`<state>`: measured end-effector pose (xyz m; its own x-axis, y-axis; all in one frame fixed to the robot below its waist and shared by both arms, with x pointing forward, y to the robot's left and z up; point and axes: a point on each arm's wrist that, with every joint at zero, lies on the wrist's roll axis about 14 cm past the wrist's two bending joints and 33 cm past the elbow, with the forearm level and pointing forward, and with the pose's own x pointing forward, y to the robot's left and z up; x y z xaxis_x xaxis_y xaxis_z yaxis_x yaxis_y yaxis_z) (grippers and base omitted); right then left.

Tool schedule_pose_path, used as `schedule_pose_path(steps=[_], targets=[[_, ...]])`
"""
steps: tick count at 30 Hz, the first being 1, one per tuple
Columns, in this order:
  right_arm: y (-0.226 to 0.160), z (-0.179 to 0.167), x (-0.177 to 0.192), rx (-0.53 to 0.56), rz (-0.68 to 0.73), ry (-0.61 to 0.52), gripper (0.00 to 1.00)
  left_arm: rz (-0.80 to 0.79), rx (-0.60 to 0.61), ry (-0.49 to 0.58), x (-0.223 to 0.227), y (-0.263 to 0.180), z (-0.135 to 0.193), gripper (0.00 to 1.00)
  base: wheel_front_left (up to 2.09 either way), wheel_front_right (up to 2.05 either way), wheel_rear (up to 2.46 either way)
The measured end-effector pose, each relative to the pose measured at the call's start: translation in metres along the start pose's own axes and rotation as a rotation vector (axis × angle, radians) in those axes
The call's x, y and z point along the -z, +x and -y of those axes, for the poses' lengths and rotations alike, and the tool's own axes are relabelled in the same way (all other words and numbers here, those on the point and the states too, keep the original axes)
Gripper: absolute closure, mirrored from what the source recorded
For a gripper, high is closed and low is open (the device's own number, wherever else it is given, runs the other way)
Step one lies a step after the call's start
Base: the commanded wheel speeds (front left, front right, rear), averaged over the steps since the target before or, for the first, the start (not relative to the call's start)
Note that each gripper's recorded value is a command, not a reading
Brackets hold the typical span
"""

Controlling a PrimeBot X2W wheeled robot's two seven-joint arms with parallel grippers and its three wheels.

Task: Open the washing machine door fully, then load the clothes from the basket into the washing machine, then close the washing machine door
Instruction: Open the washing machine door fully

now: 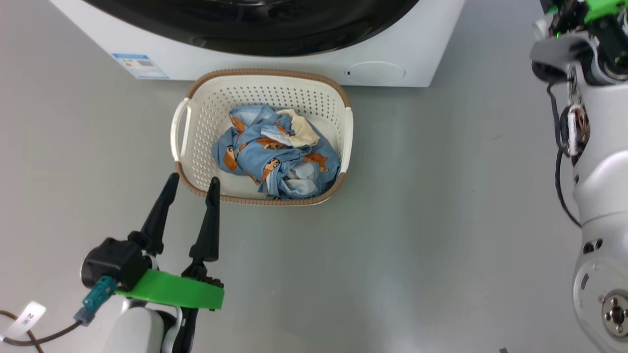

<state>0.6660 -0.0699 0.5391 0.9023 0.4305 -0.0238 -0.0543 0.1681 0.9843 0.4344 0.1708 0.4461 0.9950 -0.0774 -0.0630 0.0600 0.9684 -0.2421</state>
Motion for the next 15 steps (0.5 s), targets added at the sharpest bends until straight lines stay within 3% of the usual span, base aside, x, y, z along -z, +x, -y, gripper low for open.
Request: schedule_pose_path(steps=[15], targets=[[0.05, -0.028, 0.03, -0.053, -0.086, -0.004, 1.0, -0.009, -0.029, -0.022, 0.005, 0.004, -0.008, 0.0, 0.0, 0.0, 0.0]])
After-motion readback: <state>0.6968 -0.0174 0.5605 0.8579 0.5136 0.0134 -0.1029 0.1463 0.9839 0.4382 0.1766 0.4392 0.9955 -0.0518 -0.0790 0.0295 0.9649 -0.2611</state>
